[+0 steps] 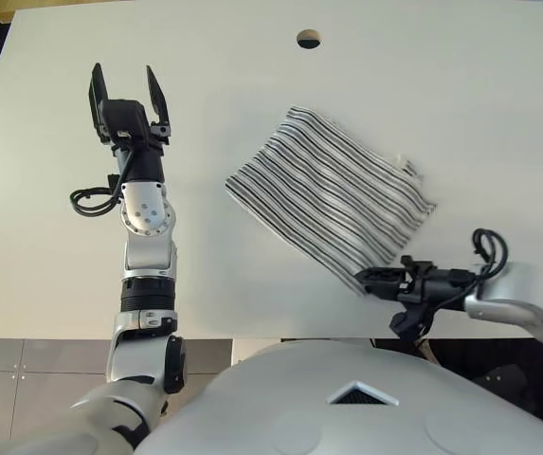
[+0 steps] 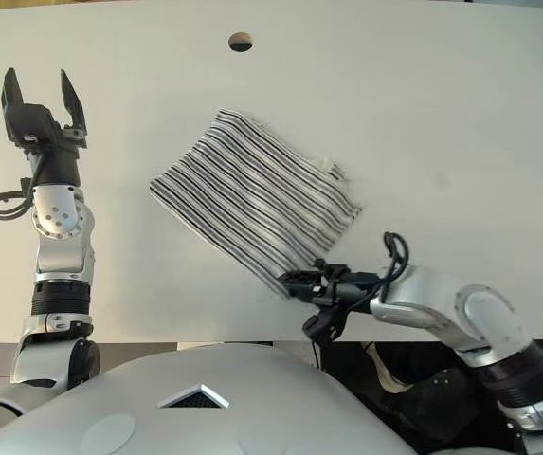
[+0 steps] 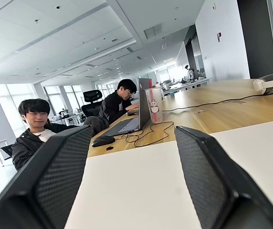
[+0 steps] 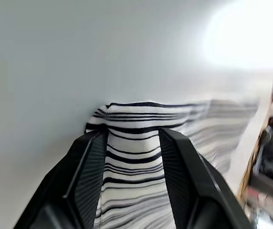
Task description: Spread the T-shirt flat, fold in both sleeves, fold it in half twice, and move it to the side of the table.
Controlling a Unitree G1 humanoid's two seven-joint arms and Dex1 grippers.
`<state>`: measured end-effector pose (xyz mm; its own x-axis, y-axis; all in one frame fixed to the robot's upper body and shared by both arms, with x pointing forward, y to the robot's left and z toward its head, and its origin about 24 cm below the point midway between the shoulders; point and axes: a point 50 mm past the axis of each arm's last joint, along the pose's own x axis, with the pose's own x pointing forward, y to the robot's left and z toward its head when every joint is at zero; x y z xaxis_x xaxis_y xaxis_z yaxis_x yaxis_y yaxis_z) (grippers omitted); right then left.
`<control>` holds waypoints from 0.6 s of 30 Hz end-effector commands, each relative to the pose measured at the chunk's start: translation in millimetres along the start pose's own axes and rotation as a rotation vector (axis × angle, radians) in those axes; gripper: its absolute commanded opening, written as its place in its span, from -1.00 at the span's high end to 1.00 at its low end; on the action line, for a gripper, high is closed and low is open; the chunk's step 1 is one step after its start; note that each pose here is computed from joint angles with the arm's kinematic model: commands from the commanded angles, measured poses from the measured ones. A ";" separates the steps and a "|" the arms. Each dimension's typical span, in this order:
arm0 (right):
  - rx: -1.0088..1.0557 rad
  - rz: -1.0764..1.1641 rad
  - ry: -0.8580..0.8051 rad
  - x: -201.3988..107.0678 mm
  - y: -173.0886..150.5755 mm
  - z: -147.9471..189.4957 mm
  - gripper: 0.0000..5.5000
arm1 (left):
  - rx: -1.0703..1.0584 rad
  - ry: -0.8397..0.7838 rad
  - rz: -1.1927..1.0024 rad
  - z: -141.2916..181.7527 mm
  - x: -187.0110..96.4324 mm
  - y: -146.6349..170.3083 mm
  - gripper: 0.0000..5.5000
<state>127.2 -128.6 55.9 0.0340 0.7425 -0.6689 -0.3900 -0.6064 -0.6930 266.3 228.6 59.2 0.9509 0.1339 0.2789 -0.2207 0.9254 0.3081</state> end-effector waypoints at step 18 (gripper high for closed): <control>0.273 -0.618 0.293 28.5 -105.2 -127.0 0.29 | -0.002 -0.004 0.000 0.5 0.1 13.6 -0.16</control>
<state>259.5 -84.1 101.9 0.4673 0.8663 -0.1766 -0.4373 0.0528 -0.8978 258.1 245.5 60.7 0.9498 0.1503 0.2745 -0.2363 0.9195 0.3142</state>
